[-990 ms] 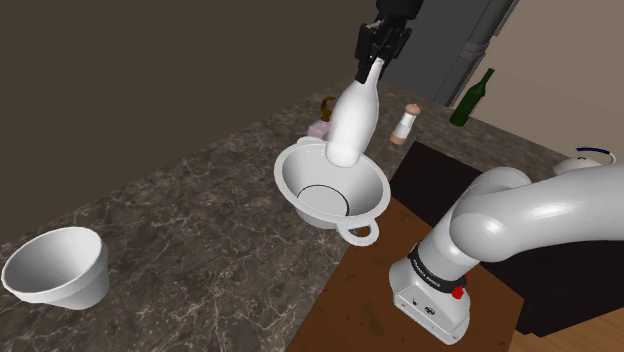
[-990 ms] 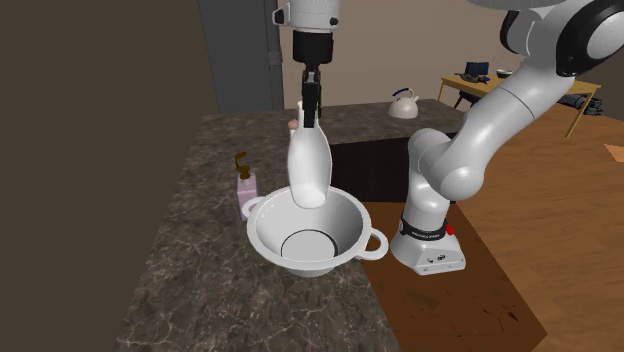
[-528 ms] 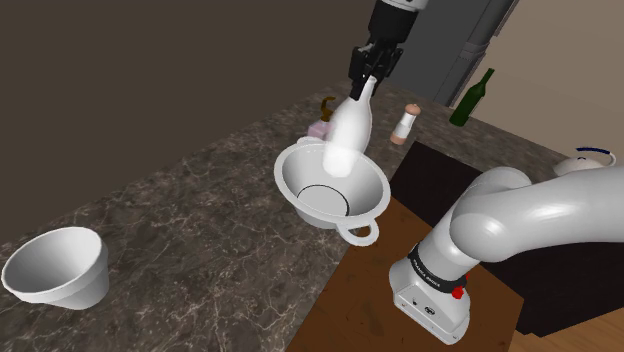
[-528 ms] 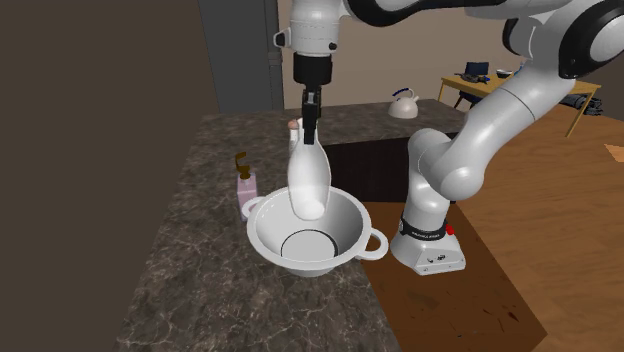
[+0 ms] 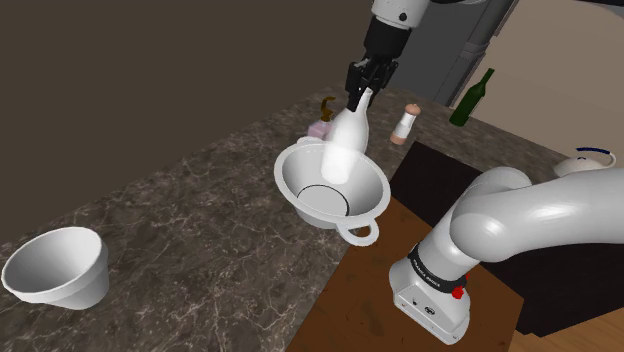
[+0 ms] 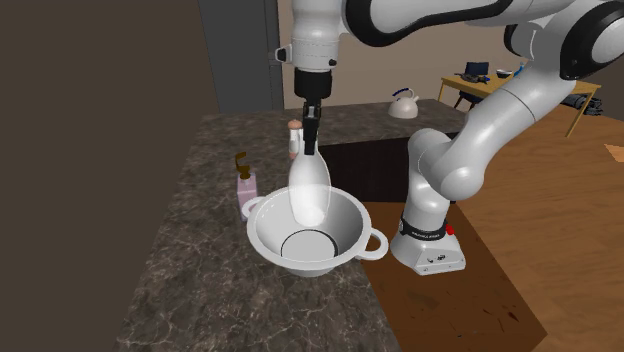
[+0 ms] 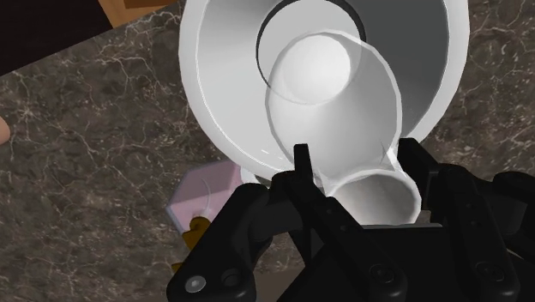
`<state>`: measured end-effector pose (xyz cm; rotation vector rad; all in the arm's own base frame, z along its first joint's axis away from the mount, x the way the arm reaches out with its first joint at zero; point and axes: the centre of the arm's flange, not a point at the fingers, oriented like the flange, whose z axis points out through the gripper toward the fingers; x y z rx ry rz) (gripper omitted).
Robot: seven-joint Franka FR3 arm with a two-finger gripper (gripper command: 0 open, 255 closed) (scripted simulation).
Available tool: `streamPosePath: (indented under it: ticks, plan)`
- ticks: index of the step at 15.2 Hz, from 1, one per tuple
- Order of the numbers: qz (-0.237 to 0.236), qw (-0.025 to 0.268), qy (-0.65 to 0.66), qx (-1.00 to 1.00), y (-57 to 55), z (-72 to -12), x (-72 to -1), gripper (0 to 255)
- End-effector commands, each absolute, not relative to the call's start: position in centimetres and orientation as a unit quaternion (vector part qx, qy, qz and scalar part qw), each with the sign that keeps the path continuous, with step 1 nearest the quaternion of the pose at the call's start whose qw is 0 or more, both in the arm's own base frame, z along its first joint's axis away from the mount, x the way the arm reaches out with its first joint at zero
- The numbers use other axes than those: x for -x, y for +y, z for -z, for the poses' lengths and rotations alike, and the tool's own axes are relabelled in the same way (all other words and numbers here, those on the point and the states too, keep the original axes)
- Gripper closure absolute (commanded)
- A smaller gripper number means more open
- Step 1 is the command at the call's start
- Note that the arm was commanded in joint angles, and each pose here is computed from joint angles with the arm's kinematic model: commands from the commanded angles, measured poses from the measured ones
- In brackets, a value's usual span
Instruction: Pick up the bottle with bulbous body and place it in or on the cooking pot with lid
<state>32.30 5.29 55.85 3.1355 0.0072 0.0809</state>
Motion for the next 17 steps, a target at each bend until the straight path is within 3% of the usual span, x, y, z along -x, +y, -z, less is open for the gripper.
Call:
streamPosePath:
  ticks: [1, 3, 4, 9, 13, 17]
  plan:
    - [-0.026, 0.002, 0.002, -1.000, 5.3, -55.8, -32.3, 255]
    - [-0.026, 0.002, 0.002, -1.000, 5.3, -55.8, -32.3, 255]
    - [-0.026, 0.002, 0.002, -1.000, 5.3, -55.8, -32.3, 0]
    - [-0.026, 0.002, 0.002, -1.000, 5.3, -55.8, -32.3, 0]
    - [-0.026, 0.002, 0.002, -1.000, 5.3, -60.8, -32.1, 0]
    - [-0.026, 0.002, 0.002, -1.000, 5.3, -60.8, -32.1, 0]
